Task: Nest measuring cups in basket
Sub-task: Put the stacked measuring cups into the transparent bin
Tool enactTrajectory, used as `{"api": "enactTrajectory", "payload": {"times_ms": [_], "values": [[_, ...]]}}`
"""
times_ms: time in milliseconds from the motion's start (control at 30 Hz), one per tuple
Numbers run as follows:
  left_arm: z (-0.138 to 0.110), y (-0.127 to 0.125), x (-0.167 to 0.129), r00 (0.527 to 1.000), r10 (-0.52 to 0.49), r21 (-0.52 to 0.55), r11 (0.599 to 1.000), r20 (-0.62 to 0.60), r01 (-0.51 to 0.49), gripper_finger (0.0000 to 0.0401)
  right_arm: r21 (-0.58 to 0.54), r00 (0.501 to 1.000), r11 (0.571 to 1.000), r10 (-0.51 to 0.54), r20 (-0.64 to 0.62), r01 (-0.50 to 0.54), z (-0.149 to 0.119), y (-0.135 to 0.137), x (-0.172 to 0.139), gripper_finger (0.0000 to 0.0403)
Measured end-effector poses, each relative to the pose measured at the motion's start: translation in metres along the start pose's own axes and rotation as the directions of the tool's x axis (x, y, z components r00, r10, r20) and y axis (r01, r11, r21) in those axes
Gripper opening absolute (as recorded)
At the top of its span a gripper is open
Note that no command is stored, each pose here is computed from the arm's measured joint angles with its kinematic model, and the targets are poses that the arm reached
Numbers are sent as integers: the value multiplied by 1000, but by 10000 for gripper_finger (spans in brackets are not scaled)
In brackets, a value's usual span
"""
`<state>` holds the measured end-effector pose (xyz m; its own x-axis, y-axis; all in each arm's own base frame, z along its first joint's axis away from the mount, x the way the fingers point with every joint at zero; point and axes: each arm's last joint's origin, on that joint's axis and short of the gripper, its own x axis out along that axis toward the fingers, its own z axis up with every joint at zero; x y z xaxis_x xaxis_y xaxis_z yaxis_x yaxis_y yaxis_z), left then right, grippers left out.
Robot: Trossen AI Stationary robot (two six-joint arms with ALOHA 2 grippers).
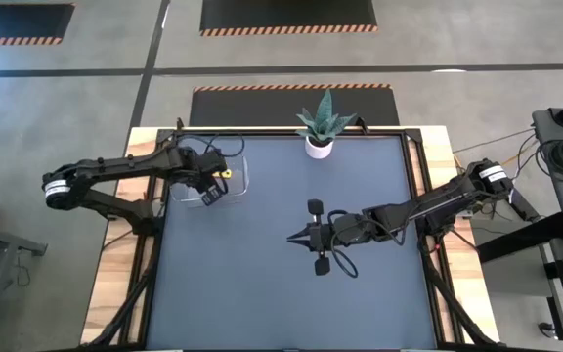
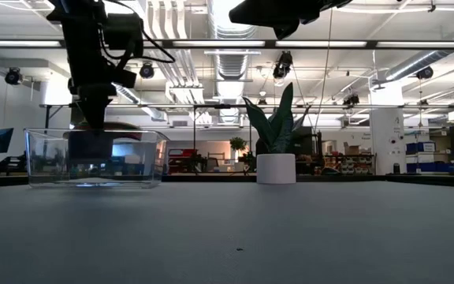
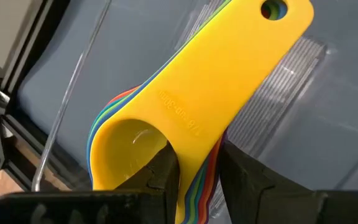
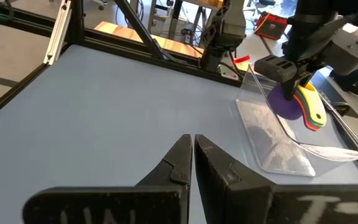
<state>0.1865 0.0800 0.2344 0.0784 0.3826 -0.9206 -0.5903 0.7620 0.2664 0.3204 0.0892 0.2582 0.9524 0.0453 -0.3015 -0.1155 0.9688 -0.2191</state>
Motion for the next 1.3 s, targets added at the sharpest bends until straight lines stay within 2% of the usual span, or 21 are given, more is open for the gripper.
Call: {"api": "enactTrajectory", "payload": {"times_ms": [133, 400, 800, 1300], "values": [[2, 12, 4, 1000, -3, -12, 1000, -21, 3, 78, 0, 1000, 1000, 0, -1, 0, 0, 0, 0, 9], [3, 22, 8, 995, -93, -2, 996, -46, 93, 78, 0, 1000, 1000, 0, -1, 0, 0, 0, 0, 9], [8, 18, 24, 989, -94, 24, 995, -117, 98, 78, -1, 1000, 1000, -1, -3, 1, 0, 0, 0, 9], [18, 13, 39, 990, -92, 23, 995, -107, 95, 78, -1, 1000, 1000, -2, -5, 2, -1, 0, 0, 9]]}}
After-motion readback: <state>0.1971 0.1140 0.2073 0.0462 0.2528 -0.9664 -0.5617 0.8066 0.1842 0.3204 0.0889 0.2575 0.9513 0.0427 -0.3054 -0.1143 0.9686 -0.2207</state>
